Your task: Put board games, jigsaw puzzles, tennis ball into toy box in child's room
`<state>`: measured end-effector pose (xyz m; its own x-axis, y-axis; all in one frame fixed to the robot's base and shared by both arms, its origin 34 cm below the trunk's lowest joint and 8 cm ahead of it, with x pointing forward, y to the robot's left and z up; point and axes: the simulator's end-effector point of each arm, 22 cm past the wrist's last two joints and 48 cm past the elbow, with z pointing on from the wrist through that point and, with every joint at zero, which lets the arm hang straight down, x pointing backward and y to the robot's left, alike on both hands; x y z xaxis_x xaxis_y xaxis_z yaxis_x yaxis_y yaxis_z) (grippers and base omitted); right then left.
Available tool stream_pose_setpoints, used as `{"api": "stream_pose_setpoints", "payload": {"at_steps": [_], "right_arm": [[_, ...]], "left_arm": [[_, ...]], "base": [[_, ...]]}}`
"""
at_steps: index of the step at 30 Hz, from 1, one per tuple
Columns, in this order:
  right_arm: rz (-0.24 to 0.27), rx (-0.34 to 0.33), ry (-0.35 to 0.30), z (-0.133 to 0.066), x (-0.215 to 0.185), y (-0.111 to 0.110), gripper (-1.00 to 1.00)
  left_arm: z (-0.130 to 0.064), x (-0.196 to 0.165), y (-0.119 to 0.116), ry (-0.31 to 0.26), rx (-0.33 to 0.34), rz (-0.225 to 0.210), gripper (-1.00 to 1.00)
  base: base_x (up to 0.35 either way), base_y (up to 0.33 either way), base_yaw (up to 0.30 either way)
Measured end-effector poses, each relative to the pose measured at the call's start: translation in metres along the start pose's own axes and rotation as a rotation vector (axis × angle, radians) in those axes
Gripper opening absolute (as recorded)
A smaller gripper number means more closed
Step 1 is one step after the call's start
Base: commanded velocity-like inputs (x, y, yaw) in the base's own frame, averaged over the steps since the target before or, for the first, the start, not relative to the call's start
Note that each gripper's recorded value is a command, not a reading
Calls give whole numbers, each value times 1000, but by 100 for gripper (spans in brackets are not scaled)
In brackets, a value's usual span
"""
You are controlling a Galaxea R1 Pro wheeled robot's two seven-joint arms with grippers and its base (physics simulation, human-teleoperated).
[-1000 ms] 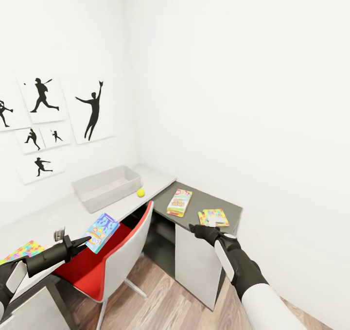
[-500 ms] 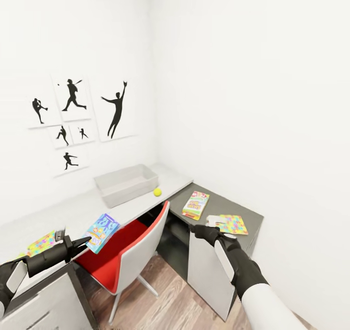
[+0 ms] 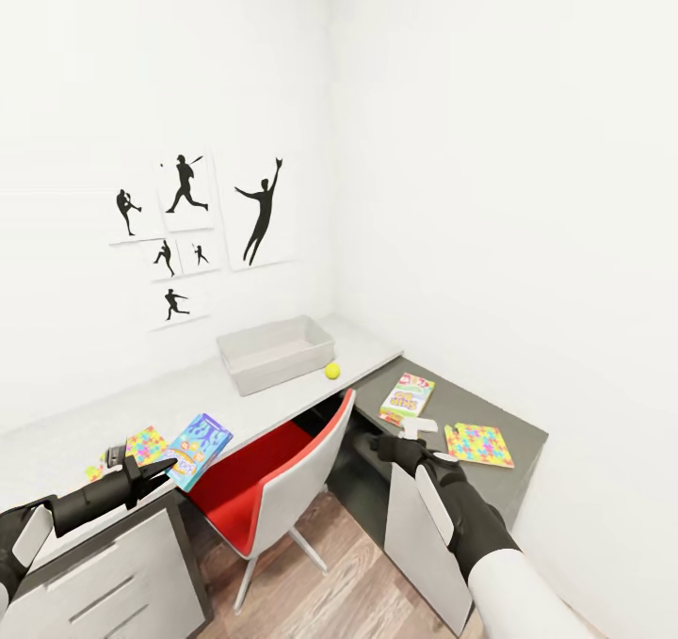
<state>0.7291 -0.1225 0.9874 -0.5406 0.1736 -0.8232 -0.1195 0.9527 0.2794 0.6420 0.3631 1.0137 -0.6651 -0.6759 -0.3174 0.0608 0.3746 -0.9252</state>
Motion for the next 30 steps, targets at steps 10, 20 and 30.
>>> {"api": "stream_pose_setpoints", "payload": {"at_steps": [10, 20, 30], "right_arm": [[0, 0, 1, 0, 0, 0, 100], [-1, 0, 1, 0, 0, 0, 100], [-1, 0, 0, 0, 0, 0, 100]], "left_arm": [[0, 0, 0, 1, -1, 0, -100], [0, 0, 0, 1, -1, -1, -100], [0, 0, 0, 1, 0, 0, -100]], "base": [[0, 0, 5], [0, -26, 0], [43, -147, 0]]}}
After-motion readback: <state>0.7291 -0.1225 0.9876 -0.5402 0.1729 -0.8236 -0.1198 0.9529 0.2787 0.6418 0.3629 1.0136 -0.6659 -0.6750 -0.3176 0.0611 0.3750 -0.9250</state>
